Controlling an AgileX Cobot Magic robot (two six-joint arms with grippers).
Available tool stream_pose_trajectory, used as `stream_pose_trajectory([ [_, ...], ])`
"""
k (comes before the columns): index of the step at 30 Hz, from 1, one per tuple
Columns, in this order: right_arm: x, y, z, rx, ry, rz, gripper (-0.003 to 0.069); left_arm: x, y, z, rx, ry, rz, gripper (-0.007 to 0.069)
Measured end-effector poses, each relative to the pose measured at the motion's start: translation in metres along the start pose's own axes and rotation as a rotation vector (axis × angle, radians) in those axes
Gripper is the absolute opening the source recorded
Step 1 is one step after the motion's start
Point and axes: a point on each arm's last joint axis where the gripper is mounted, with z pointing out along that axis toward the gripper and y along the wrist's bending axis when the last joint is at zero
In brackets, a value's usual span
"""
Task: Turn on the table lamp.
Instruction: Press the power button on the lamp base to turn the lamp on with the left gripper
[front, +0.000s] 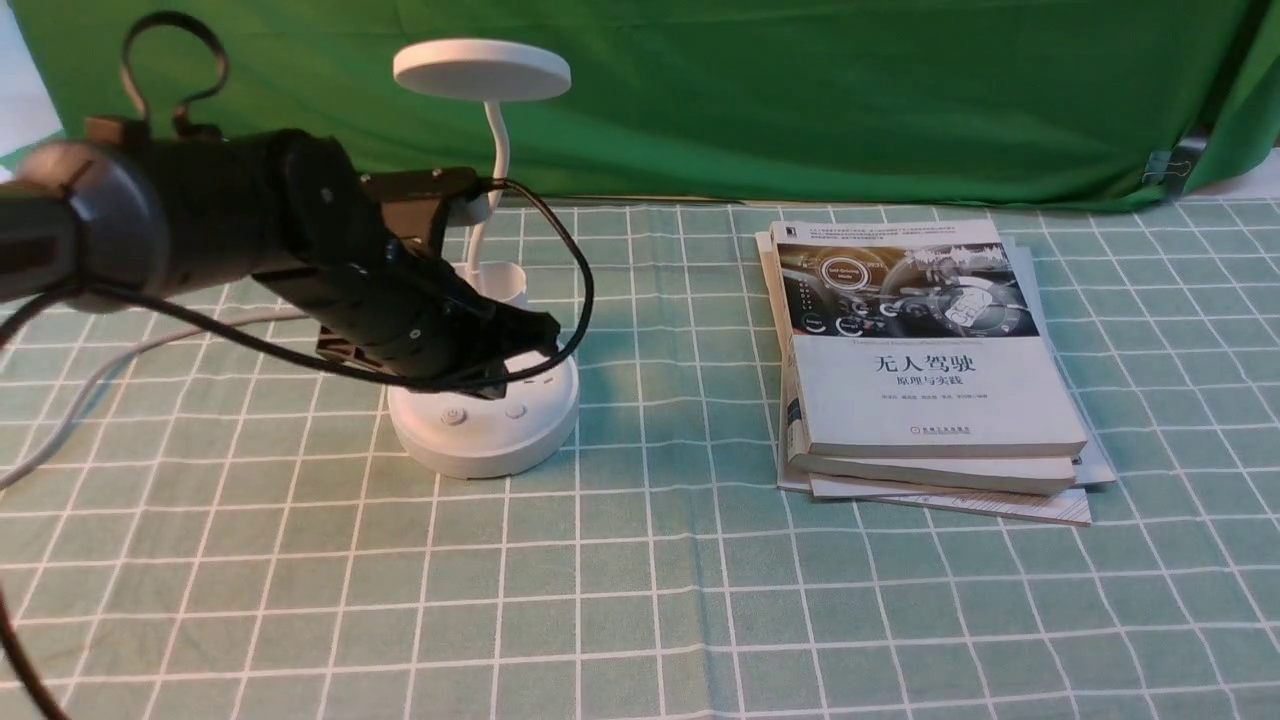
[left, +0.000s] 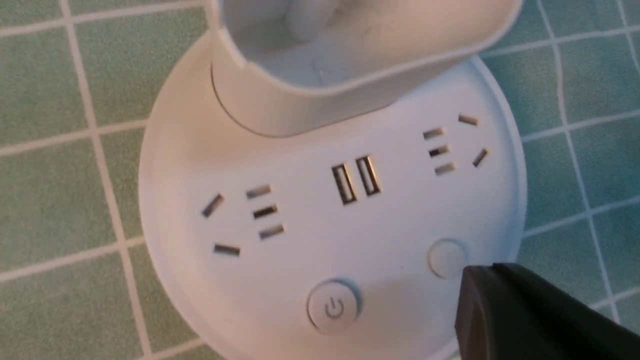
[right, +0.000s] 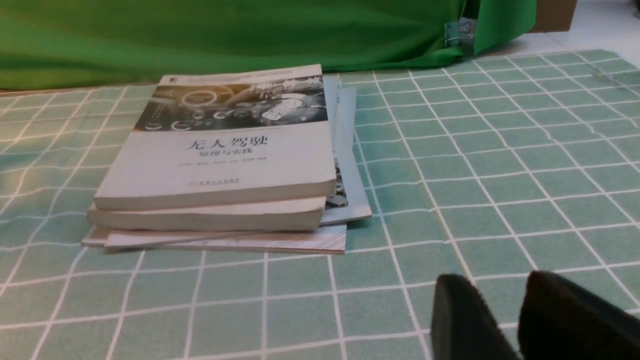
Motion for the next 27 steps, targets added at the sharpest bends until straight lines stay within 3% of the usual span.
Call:
stream_pose_trajectory([
  [27,0.0,0.0,0.0,0.0,0.001,0.0,0.0241,-0.004,0.001,0.035,-0.039,-0.009,0.041,0.0002],
])
